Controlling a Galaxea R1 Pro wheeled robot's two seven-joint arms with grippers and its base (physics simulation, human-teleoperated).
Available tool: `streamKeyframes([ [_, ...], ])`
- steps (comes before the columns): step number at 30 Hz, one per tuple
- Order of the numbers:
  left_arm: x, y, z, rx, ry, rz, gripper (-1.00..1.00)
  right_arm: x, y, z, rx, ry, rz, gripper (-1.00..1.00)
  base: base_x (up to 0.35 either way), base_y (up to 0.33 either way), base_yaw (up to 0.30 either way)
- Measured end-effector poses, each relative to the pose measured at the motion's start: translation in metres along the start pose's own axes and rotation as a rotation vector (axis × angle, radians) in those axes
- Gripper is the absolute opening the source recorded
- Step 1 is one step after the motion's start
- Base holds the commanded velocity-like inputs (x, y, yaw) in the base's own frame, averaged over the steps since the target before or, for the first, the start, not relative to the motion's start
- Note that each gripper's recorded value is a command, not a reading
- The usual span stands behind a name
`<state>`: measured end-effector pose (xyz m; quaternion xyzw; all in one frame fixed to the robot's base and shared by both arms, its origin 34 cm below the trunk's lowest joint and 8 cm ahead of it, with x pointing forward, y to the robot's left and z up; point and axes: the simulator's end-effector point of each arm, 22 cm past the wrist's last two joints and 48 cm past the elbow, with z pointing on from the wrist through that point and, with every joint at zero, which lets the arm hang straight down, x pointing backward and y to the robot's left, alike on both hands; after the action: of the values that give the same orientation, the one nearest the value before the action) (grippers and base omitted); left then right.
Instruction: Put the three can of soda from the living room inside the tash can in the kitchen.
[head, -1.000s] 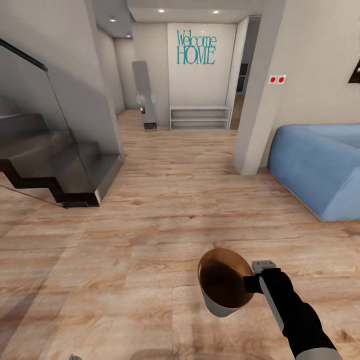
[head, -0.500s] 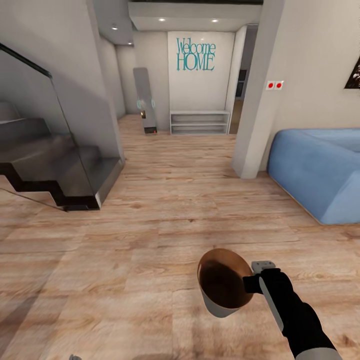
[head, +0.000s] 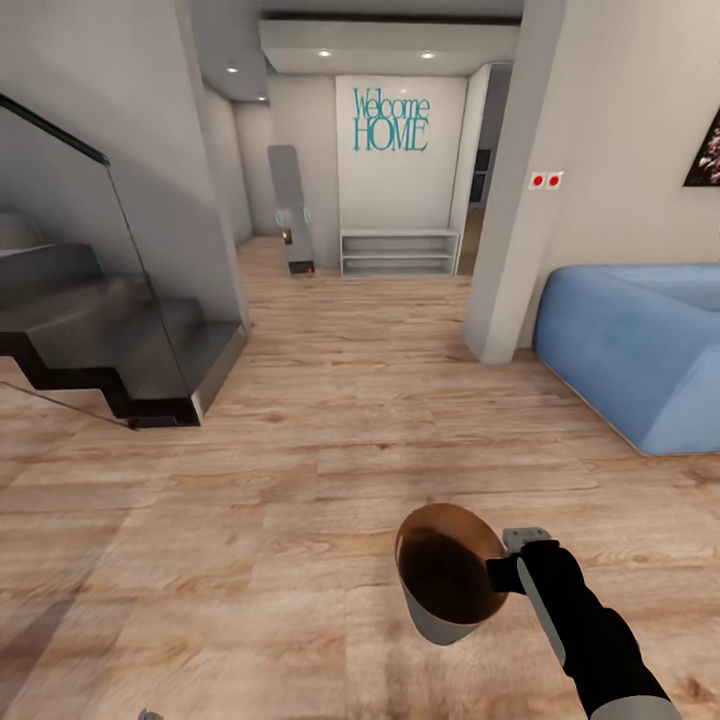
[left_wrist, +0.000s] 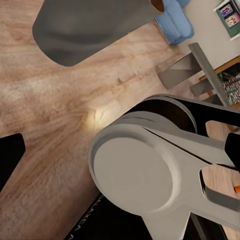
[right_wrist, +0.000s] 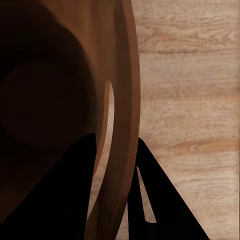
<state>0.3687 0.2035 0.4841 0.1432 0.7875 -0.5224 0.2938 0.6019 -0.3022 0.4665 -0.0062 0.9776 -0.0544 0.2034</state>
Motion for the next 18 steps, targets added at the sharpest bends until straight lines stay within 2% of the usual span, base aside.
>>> streamKeyframes([
  [7,-0.0013,-0.0008,-0.0002,0.001,-0.002,0.005,1.00,-0.0004,0.0037,-0.0010,-0.017,-0.002,0.011,-1.00,0.117,0.140,-0.163],
  [18,-0.0049,-0.0025,-0.0006,0.003,-0.007,0.018,1.00,-0.0042,0.0006,-0.0056,-0.005,-0.013,0.006,-1.00,0.012,0.013,-0.252],
])
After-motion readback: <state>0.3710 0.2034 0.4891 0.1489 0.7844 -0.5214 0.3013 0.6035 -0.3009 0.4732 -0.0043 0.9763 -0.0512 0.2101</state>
